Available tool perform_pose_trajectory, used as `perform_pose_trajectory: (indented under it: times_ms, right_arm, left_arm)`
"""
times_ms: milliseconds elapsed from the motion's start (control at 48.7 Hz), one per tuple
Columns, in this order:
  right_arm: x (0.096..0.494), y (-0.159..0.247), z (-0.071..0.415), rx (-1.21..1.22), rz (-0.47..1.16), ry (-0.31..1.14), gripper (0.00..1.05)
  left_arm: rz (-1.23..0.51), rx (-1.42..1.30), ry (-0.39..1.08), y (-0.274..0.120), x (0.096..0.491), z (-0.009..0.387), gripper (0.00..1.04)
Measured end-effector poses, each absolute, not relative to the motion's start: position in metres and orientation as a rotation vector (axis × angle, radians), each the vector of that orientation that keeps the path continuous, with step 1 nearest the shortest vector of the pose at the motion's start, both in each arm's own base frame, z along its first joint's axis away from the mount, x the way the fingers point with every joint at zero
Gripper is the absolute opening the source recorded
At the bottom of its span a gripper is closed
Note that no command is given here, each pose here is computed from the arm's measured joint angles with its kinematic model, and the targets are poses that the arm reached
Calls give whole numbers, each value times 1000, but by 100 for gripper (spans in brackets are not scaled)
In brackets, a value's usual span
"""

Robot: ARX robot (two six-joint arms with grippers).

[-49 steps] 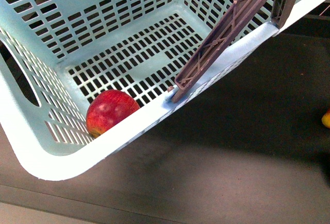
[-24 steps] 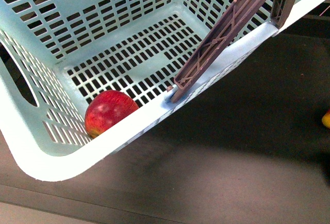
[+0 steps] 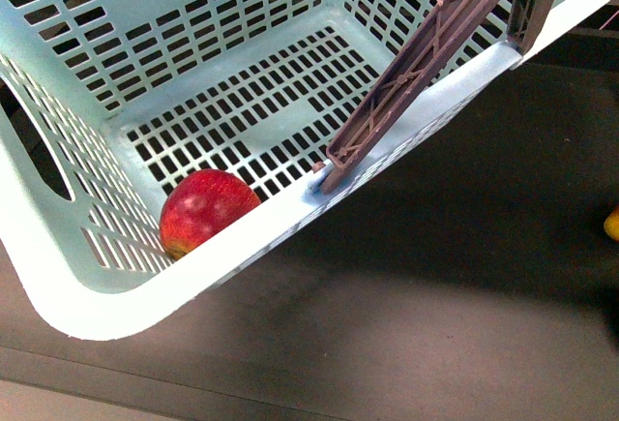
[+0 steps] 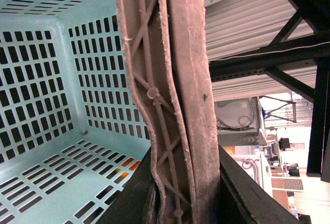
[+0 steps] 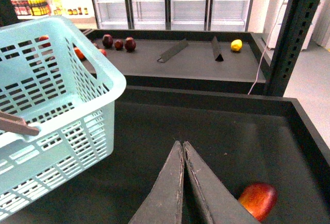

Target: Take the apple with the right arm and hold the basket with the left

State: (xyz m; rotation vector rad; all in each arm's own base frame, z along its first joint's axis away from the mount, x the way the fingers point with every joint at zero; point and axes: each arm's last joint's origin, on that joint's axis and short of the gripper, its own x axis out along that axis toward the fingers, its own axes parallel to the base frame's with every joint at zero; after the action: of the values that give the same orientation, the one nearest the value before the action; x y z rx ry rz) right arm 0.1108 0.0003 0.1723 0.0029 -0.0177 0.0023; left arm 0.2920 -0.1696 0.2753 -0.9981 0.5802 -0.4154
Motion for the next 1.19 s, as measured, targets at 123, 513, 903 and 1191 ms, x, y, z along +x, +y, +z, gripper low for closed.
perform_pose_trajectory:
  times_ms: [123,513,903,1191]
  right_arm:
    - [109,0,172,3,2,-17,2]
    - [97,0,169,3,1,-11,2]
    - [97,0,169,3,1,-12,54]
    - [97,0,169,3,1,-12,94]
  left_arm:
    - [-415,-998,580,-170,292,275,20]
    - [-415,-997,580,-170,292,275,20]
    - [-415,-998,580,-170,292,275,20]
    - [-355,-1009,569,-171,291,275,20]
